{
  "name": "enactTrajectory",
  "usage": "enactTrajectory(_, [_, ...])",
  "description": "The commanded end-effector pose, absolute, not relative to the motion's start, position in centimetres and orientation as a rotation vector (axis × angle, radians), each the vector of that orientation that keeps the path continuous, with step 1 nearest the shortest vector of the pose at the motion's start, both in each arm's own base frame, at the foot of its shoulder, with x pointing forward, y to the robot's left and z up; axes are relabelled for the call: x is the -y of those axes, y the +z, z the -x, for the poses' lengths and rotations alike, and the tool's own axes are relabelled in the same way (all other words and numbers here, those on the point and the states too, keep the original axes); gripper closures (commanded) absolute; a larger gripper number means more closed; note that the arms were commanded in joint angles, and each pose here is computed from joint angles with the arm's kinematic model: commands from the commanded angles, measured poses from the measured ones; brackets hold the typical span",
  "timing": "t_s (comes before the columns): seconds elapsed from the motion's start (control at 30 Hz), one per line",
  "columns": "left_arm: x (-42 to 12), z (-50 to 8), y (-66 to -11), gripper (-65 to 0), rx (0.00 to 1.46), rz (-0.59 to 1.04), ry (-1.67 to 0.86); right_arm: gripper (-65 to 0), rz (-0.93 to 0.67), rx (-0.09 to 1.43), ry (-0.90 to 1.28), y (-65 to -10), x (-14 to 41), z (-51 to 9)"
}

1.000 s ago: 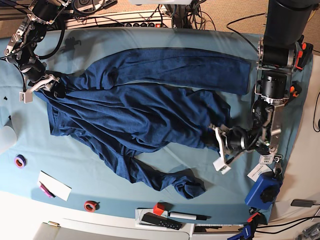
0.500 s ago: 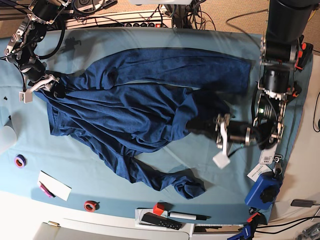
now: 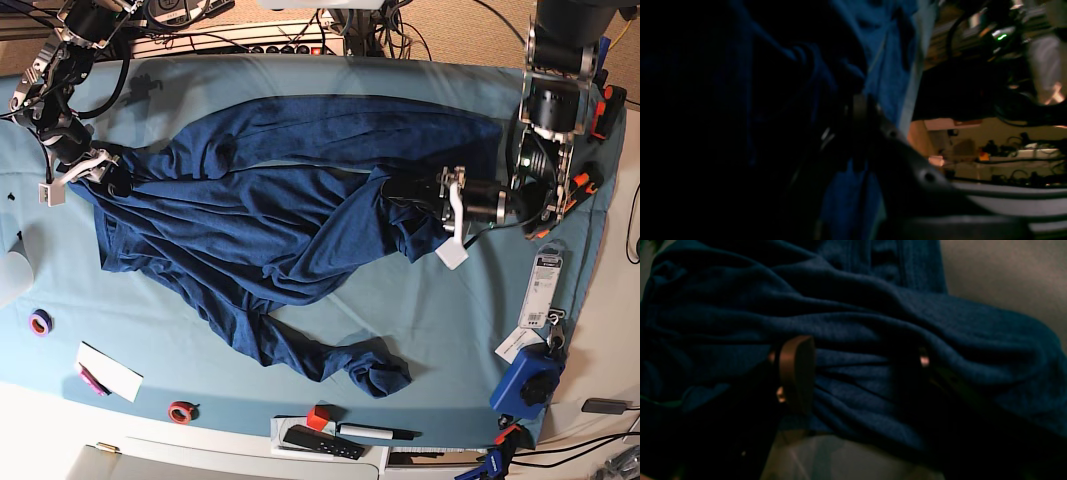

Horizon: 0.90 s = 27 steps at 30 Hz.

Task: Layout the t-shirt on the table in an organized manner, then fold the t-shirt properly
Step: 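Grasp the shirt body fabric with the left gripper and pull it outward, then grasp the loose hem corner with the left gripper and lift it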

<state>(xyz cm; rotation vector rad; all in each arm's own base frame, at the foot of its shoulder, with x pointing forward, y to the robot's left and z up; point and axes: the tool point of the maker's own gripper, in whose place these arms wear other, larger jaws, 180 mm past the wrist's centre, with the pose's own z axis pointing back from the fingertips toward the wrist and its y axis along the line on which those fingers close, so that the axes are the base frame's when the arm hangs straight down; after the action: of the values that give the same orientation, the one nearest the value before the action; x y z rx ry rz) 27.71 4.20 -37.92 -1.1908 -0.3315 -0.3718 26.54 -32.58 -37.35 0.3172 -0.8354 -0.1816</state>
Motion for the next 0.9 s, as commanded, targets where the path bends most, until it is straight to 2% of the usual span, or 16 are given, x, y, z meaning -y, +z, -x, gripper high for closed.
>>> enactTrajectory(0.0, [-4.5, -26.8, -38.6, 0.0, 0.278, 1.169, -0.38, -37.0, -0.303, 0.869, -0.168, -36.2, 33.2, -27.2])
enactTrajectory(0.1, [-4.5, -26.9, -38.4, -1.0, 0.286, 1.169, -0.388, -37.0, -0.303, 0.869, -0.168, -36.2, 33.2, -27.2])
enactTrajectory(0.17, [-4.3, -27.5, -37.6, -17.5, 0.311, 1.166, -0.415, -37.0, -0.304, 0.869, -0.168, -36.2, 33.2, -27.2])
enactTrajectory(0.2, [-4.1, -27.9, -37.0, -22.7, 0.33, 1.165, -0.436, -37.0, -0.304, 0.869, -0.168, -36.2, 33.2, -27.2])
enactTrajectory(0.23, [-3.9, -28.2, -36.3, -24.6, 0.35, 1.163, -0.459, -37.0, -0.304, 0.869, -0.168, -36.2, 33.2, -27.2])
enactTrajectory(0.63, [-2.4, -31.9, -28.4, -24.5, 0.58, 1.092, -0.724, -37.0, -0.303, 0.868, -0.168, -36.2, 33.2, -27.2])
enactTrajectory(0.73, [-4.3, -33.4, -30.5, -23.0, 0.563, 0.877, -0.769, -37.0, -0.303, 0.867, -0.168, -36.2, 33.2, -27.2])
enactTrajectory(0.87, [-6.6, -37.1, -31.9, -21.9, 0.669, 0.613, -0.763, -37.0, -0.303, 0.868, -0.168, -36.2, 33.2, -27.2])
